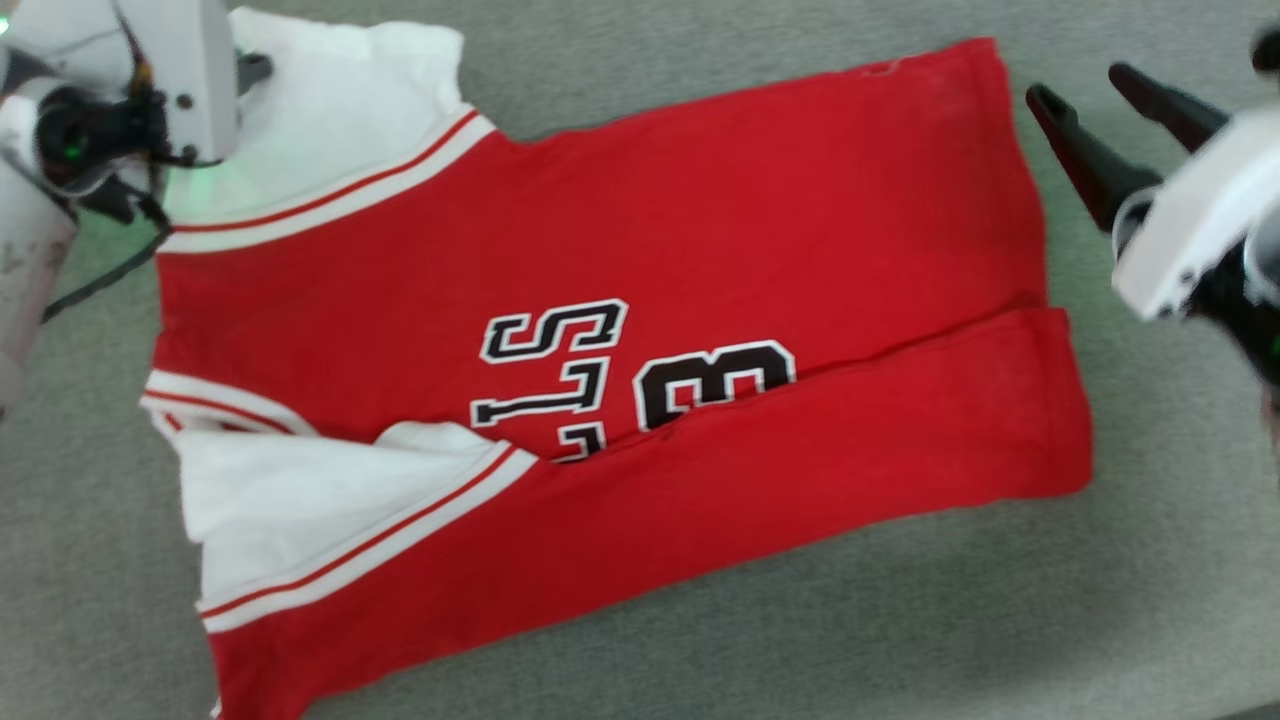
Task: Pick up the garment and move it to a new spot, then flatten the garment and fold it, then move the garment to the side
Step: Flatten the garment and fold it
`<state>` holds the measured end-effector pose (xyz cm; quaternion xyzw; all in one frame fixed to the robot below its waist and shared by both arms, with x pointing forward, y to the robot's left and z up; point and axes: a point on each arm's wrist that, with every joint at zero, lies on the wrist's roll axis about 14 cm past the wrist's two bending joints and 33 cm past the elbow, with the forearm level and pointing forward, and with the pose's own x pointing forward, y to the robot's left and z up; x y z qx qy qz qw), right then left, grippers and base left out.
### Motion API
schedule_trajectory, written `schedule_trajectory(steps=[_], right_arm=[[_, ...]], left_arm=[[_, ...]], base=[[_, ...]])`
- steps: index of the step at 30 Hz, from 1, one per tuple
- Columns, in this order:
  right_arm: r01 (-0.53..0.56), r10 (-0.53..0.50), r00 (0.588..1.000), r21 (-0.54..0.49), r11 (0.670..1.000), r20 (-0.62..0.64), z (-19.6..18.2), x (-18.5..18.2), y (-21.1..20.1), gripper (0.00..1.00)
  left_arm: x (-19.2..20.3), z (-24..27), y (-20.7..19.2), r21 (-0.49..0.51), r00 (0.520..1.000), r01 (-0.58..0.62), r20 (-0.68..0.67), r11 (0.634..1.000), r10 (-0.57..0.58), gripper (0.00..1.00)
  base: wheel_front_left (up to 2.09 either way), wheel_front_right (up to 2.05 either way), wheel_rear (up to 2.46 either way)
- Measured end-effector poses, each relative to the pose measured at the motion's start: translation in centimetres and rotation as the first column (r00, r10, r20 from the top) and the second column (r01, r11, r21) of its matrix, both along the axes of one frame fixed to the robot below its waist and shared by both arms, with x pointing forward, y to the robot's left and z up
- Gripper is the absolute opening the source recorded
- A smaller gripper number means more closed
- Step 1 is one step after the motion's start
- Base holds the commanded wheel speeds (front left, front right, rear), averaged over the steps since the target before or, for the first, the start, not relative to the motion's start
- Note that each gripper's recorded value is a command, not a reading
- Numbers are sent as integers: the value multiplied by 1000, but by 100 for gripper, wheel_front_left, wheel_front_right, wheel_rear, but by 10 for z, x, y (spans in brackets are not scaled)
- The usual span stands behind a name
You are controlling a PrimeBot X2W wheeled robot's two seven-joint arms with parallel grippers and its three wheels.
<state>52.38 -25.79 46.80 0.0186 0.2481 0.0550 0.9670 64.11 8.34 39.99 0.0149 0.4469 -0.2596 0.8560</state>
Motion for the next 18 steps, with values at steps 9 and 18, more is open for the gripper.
schedule_trajectory(steps=[9,18], right_arm=[[-42,18,940,-62,997,-341,-51,31,1,100],[-40,20,893,-35,999,-449,-73,47,9,58]], left_arm=[[-4,2,6,-7,1000,14,24,1000,-14,0],[-6,2,10,-15,999,22,44,1000,-22,0]], base=[[0,0,0],[0,0,0]])
